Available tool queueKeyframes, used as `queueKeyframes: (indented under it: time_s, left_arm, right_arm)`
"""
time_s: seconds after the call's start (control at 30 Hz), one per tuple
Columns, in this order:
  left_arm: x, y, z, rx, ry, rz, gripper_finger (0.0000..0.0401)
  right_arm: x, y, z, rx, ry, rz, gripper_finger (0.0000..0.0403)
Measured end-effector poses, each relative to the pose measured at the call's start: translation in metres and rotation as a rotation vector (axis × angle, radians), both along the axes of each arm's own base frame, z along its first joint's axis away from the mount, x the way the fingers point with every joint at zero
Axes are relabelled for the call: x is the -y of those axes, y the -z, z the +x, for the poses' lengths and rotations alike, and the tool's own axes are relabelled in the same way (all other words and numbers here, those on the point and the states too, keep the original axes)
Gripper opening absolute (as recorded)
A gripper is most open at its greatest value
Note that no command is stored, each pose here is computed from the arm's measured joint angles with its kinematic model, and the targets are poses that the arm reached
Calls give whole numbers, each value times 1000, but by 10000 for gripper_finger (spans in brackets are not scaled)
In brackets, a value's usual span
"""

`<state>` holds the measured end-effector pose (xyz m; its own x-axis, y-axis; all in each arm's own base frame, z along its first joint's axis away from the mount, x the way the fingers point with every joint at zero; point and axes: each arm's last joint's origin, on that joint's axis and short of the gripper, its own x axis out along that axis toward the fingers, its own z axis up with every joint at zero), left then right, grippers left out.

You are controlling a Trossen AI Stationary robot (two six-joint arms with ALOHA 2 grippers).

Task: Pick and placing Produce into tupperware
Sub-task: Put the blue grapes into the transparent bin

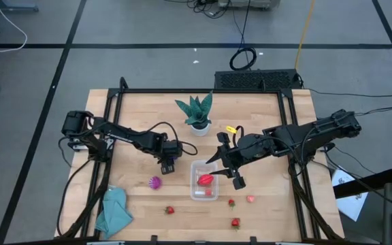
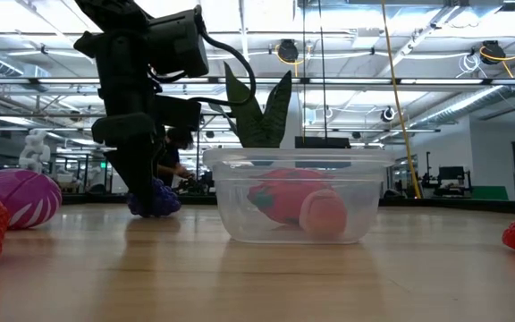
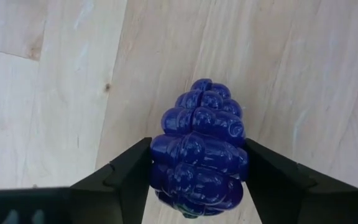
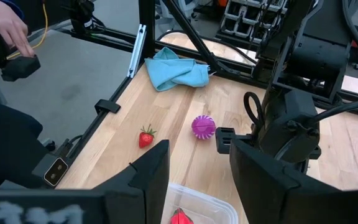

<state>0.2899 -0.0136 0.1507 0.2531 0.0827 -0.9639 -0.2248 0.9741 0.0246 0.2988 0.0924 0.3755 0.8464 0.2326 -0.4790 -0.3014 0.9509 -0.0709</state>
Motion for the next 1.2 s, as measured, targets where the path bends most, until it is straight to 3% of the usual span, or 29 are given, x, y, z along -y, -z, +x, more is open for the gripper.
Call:
queueKeyframes:
  time_s: [0.27,0.63,0.97,1.2]
  left_arm:
    - [0,-11,-3,35,-5,-6,225]
    - [21,-68,-22,277,6,-58,236]
    - [79,-93,-16,585,212,-150,236]
    - [100,-103,-14,724,293,-131,237]
  right_arm:
    - [0,0,0,1,0,0,160]
    - [0,-1,0,9,0,3,160]
    - [0,-2,1,23,1,6,160]
    - [3,-2,2,27,30,-16,160]
